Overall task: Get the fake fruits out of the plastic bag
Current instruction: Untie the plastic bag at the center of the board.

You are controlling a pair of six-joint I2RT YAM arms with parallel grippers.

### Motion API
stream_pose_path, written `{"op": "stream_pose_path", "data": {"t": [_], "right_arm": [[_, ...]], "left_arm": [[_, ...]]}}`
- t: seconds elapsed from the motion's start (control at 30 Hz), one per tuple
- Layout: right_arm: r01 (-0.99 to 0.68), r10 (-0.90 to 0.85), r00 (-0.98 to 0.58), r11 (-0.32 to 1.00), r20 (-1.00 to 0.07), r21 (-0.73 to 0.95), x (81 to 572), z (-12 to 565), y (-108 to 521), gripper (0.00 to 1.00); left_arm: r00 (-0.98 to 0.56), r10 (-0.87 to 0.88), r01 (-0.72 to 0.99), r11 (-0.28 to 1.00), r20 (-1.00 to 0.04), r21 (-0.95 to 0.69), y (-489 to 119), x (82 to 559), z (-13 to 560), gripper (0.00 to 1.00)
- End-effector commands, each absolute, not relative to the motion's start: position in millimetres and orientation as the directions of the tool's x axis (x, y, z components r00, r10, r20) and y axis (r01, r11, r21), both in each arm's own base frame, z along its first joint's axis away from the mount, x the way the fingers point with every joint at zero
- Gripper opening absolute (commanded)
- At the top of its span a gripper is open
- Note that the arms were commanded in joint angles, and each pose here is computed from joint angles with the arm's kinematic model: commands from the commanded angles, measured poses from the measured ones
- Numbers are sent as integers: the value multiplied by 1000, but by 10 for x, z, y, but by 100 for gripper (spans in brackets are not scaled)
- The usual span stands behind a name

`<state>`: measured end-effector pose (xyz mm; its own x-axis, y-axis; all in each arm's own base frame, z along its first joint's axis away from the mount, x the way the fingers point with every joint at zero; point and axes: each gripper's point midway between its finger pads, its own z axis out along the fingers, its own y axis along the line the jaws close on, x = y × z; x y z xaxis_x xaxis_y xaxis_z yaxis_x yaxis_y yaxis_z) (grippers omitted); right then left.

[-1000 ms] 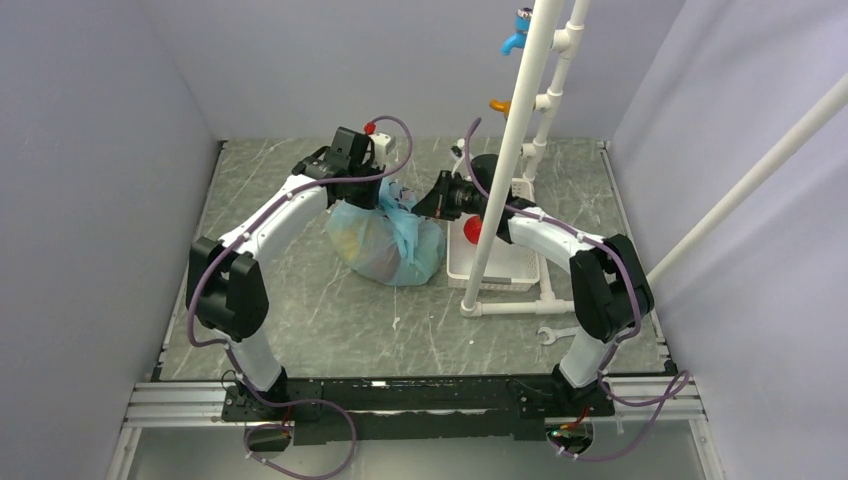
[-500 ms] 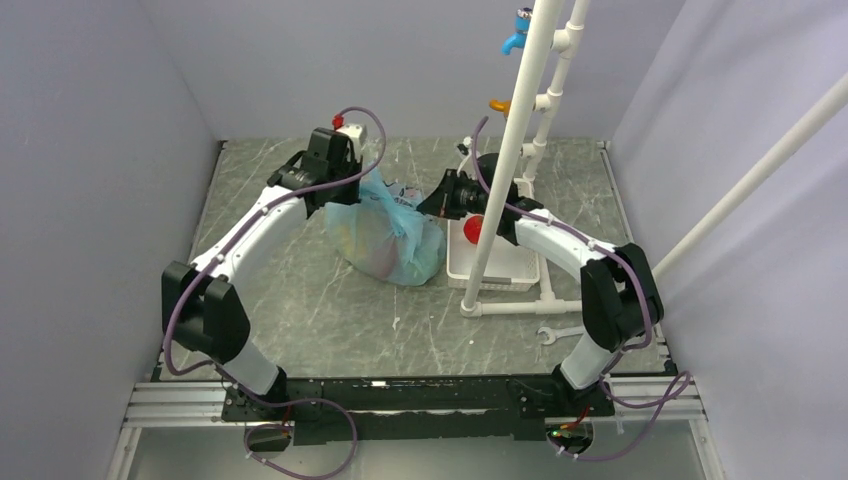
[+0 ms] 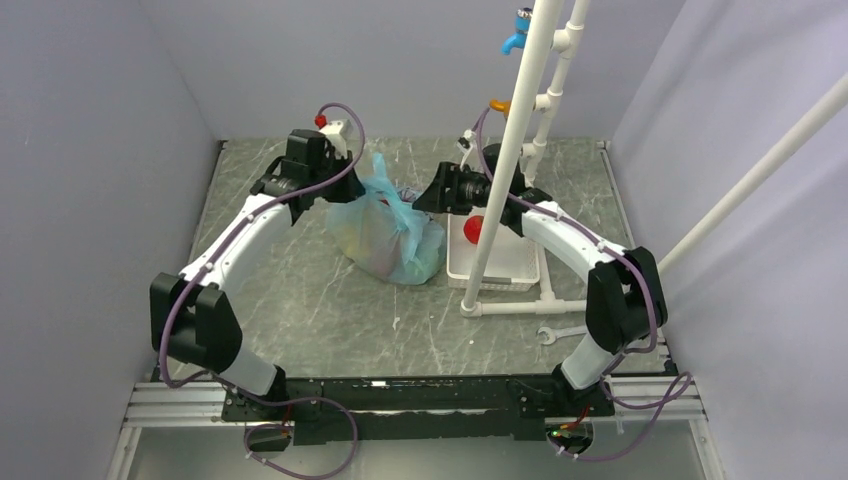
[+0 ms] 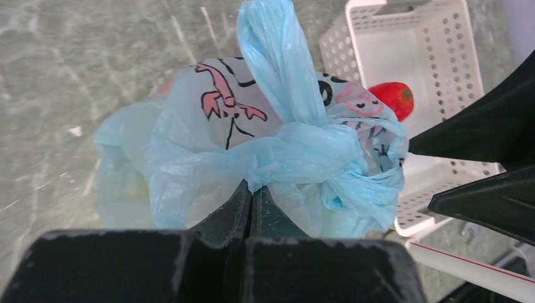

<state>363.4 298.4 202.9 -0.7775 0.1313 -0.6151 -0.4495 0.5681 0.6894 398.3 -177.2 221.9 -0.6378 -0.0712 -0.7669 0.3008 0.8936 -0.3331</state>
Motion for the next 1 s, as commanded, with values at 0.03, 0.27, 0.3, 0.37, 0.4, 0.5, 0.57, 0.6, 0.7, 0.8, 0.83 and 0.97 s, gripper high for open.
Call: {"op": "stream_pose_path", "data": {"t": [0.03,0.27,0.3,0.37,0.4,0.5,0.57,0.6,0.7,0.8,0.83,0.97], "right_arm": [[-558,95,-697,551,-711,620,3620,2547,3078,73],[-821,-145,-458,446,-877,355,3380,2621,3150,93],[-828,-177,-463,435,-869,353,3413,2556,3180,91],[-847,-221,-471,384,-854,367,3448,2493,3275,84],[-847,-233,-480,375,-846,377,3474,2444,3320,82],[-850,-262,-470,391,-843,353,3563,2295,3404,82],[-855,-305,-447,420,-841,302,3636,2182,3422,83],[-854,-328,-440,440,-836,277,3678,2136,3428,82],[-850,-417,-418,492,-807,187,3760,1960,3451,76],[-847,-477,-378,525,-793,87,3783,1839,3485,71],[-838,-492,-365,544,-790,48,3800,1814,3487,68],[-776,-514,-321,624,-796,-90,3860,1791,3454,66]], "left_arm": [[-690,-112,376,788,-715,-486,-2140,4026,2230,0],[-775,-124,325,763,-620,-558,-2126,4055,2100,0],[-779,-135,321,753,-612,-574,-2118,4064,2096,0],[-793,-160,313,721,-588,-618,-2117,4070,2077,0],[-796,-164,315,710,-583,-630,-2117,4081,2071,0],[-809,-154,321,692,-567,-647,-2132,4090,2042,0],[-814,-147,320,693,-561,-646,-2131,4093,2026,0],[-816,-145,318,695,-559,-645,-2127,4095,2016,0],[-821,-144,311,698,-552,-645,-2124,4101,1990,0],[-831,-140,310,686,-538,-658,-2145,4097,1970,0],[-832,-140,309,686,-537,-658,-2145,4099,1962,0],[-833,-146,292,704,-534,-647,-2097,4124,1929,0]]}}
